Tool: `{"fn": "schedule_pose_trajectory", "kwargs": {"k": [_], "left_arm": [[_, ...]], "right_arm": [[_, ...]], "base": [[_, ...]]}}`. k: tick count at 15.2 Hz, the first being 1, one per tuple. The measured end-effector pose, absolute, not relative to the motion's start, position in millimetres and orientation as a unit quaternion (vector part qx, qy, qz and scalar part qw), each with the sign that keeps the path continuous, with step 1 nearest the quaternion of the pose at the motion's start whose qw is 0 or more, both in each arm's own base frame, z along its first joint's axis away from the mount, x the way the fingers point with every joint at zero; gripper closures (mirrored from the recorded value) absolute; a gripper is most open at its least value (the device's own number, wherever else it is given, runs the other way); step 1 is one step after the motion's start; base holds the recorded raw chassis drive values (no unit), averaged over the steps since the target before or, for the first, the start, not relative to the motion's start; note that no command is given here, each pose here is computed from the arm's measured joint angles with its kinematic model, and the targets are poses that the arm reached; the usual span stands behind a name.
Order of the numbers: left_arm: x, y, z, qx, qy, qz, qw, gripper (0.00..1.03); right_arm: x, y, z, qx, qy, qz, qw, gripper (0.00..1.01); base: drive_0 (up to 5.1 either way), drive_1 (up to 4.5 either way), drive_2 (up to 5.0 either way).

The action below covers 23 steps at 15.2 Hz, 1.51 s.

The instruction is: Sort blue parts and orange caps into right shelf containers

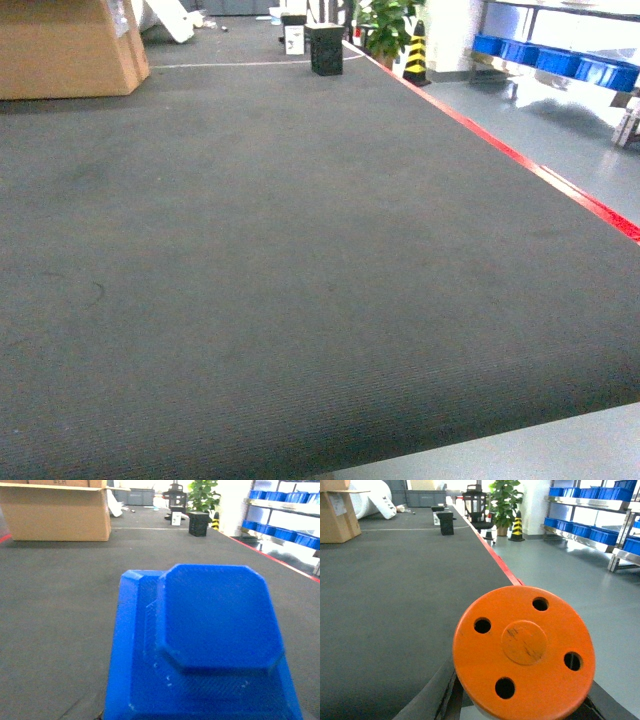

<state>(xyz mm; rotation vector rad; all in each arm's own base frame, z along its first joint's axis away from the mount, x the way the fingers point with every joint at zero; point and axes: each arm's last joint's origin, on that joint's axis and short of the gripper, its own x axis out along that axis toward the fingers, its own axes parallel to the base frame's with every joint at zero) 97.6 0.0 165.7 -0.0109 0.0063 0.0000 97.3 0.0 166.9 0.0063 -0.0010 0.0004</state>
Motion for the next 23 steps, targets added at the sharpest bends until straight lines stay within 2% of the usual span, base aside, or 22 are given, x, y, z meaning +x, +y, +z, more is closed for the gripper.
{"fn": "schedule_pose_trajectory", "kwargs": {"k": [6,23], "left_arm": [[97.7,0.0,165.7,-0.005,0.003,0.000,1.000,0.60],[97.6,0.0,165.8,-0.005,0.003,0.000,1.000,0.60]], "right_arm": [[97.3,0.0,166.9,0.003,0.000,0.000,1.000,0.59],[97.3,0.0,166.9,0.003,0.000,0.000,1.000,0.59]], "base": [[0.0,0.00,0.0],[-1.6,-1.60,-1.6]]}}
